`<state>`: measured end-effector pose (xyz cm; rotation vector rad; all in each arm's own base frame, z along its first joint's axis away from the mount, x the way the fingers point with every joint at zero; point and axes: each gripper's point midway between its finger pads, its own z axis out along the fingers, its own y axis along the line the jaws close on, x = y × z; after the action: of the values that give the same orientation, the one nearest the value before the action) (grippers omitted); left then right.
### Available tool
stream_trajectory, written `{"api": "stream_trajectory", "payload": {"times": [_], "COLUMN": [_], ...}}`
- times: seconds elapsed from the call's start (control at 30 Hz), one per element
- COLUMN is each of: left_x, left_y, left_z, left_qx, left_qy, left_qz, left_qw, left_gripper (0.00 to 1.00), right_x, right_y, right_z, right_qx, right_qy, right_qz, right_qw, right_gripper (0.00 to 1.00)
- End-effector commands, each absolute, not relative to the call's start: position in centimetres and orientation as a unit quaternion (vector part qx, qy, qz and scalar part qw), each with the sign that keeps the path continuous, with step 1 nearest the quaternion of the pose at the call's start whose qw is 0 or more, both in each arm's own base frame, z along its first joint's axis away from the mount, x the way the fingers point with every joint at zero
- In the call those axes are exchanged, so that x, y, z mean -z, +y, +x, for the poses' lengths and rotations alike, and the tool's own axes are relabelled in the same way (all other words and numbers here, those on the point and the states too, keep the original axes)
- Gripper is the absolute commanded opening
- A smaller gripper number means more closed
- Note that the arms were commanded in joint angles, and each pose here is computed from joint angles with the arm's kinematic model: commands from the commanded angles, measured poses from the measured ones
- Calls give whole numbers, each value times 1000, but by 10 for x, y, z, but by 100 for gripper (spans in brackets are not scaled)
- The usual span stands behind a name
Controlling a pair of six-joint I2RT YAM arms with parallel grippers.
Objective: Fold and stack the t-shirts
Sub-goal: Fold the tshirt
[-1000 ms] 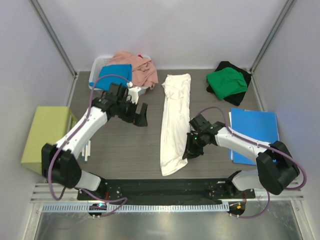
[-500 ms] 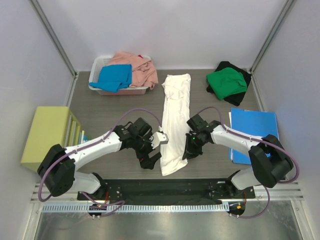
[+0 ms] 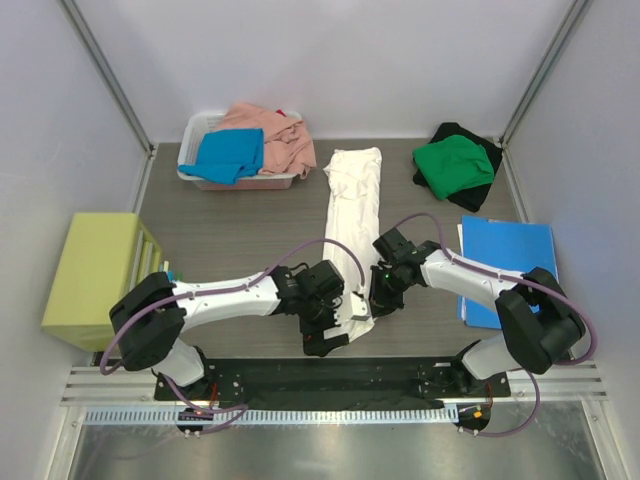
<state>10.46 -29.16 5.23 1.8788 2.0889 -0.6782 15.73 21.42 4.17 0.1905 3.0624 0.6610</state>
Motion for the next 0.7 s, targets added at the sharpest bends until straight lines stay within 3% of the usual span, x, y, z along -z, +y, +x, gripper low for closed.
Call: {"api": "stream_trajectory", "payload": {"times": [0.0,0.67], "left_x": [-58,-24], "left_y": [-313,-323], "left_z": [114,112], "left_qx": [230,229], "left_qy": [701,733], "left_qz": [656,623], "left_qw": [159,149], "left_gripper": [100,99], "right_x": [-51,-51], "right_y": [222,218], "right_z": [166,168], "right_qx": [-227,-237], "right_qy": [972,969], "right_qz": [57,64], "right_qw": [19,12], "right_gripper": [14,13]}}
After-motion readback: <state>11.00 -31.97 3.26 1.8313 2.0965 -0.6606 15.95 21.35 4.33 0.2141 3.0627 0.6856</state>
